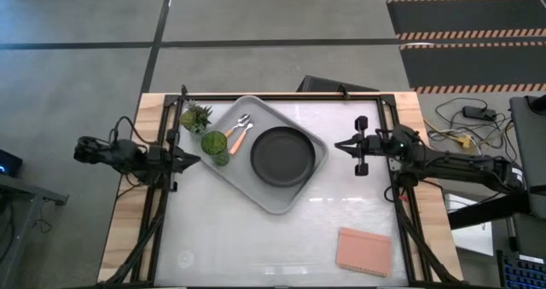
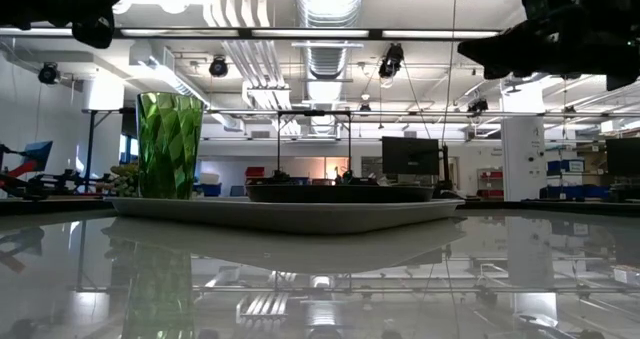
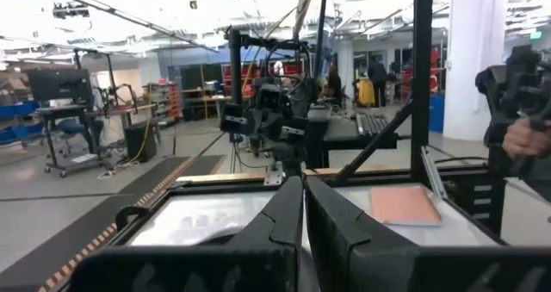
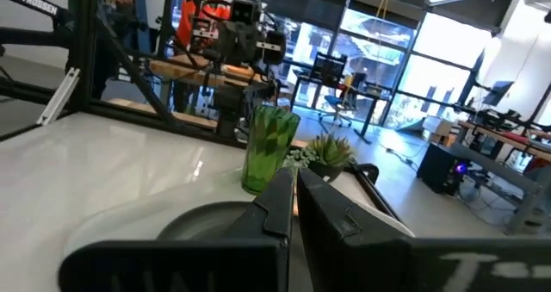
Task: Pick and place plate/cup/fork/spoon on tray
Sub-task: Return to Home Position
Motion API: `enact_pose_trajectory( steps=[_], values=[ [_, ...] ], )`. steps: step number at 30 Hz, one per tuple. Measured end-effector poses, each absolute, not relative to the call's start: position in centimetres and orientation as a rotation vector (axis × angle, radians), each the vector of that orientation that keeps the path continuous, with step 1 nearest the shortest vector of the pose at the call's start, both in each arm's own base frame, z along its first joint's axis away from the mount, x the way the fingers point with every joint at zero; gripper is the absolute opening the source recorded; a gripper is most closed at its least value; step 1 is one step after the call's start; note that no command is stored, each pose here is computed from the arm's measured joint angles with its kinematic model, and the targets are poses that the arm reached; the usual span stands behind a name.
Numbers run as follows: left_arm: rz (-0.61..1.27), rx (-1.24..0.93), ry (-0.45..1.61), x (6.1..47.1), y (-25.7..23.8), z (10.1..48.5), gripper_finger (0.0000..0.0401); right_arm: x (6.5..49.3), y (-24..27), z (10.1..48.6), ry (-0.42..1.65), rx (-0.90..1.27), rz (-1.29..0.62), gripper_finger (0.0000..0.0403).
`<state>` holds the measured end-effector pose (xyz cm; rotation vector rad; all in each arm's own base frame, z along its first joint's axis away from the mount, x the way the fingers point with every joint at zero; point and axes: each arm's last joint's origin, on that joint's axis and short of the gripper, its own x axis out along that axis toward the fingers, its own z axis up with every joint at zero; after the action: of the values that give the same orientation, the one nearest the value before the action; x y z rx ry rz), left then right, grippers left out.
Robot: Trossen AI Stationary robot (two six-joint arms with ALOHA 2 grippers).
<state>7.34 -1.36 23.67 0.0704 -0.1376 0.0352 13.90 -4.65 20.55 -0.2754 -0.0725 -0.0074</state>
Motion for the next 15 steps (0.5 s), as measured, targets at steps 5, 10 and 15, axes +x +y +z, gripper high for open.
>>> enact_pose_trajectory(
  steps=[5, 10, 15],
  values=[
    [0.032, 0.051, -0.112, 7.7, -1.5, 22.7, 0.0000, 12.7, -4.2, 19.9, -0.114, -0.288, -0.012, 0.0009],
    [0.029, 0.019, -0.088, 8.3, -1.7, 21.1, 0.0000, 11.4, -3.6, 19.4, -0.190, -0.287, -0.018, 0.0009],
    [0.028, 0.004, -0.075, 8.8, -1.8, 19.6, 0.0000, 10.5, -3.2, 19.4, -0.240, -0.273, -0.019, 0.0009]
  ],
)
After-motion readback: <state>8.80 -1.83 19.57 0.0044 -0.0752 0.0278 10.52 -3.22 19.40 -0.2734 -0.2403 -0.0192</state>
